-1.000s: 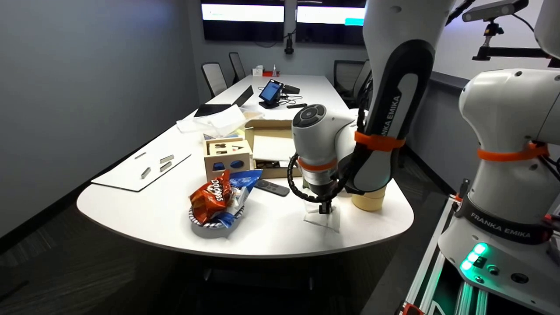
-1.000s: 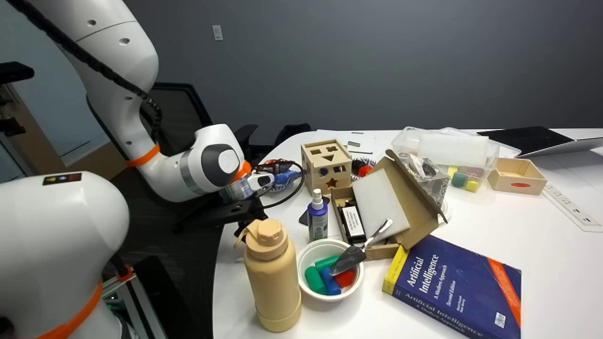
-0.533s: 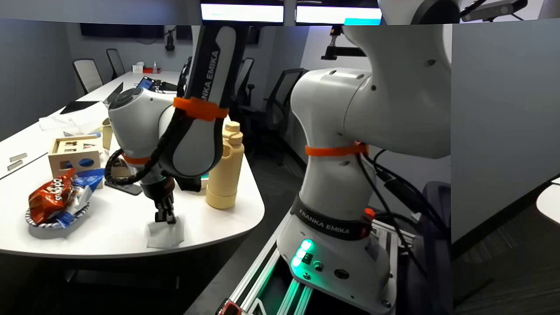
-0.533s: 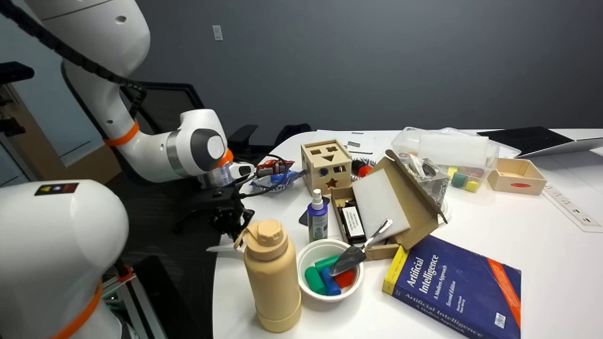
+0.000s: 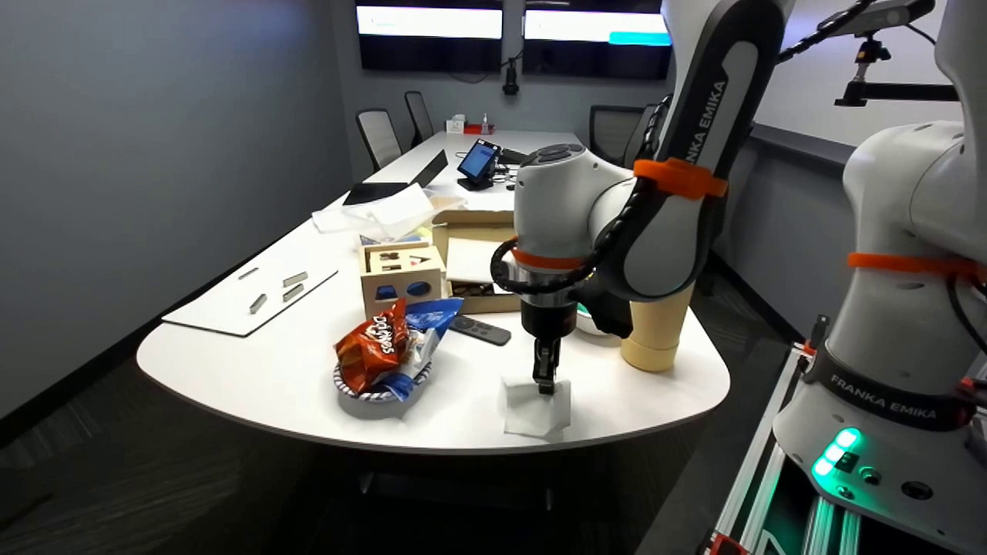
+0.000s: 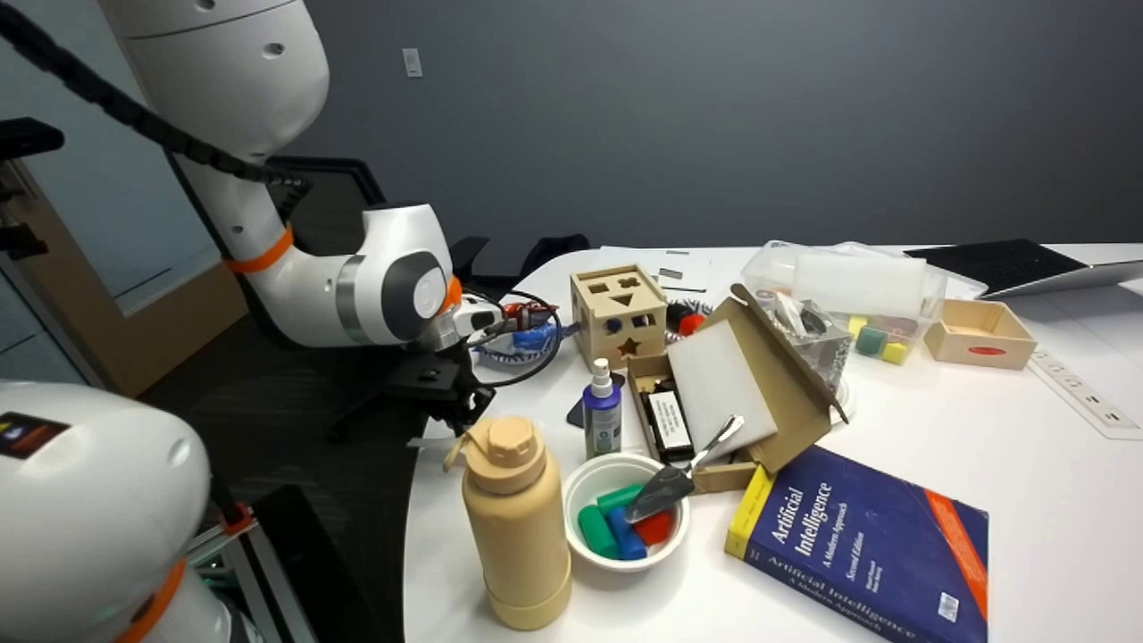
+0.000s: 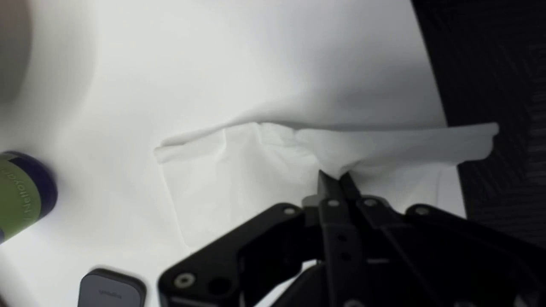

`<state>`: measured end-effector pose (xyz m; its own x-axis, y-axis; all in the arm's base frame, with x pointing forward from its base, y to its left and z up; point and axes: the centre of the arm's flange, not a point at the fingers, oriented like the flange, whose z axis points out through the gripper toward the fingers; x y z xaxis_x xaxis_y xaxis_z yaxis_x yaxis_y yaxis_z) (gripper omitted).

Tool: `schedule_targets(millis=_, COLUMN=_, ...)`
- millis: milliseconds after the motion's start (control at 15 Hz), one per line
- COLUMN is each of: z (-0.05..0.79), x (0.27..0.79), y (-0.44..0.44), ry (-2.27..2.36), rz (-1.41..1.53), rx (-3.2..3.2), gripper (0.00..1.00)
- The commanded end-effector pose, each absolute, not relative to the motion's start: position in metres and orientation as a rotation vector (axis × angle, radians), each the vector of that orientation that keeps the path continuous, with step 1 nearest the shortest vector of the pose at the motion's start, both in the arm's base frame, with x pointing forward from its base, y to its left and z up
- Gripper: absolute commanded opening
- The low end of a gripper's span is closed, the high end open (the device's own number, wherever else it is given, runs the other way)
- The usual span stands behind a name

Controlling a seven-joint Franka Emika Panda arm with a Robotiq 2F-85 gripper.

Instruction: Wipe the table using the napkin

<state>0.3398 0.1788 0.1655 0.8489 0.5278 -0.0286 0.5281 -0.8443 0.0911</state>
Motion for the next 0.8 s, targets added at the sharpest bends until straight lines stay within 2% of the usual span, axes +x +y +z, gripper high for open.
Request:
schedule_targets(millis=0, z=0.144, x=0.344, y=0.156, ry=0.779, rz=0.13, rx=2.901, gripper=0.0)
schedule_targets(millis=333, z=0.141, x=0.362, y=0.118, ry=0.751, rz=0.223, rx=2.792, gripper=0.0)
schedule_targets(millis=733, z=0.134, x=0.358, y=0.091, ry=0.772, rz=0.111, rx=2.648, gripper=0.0)
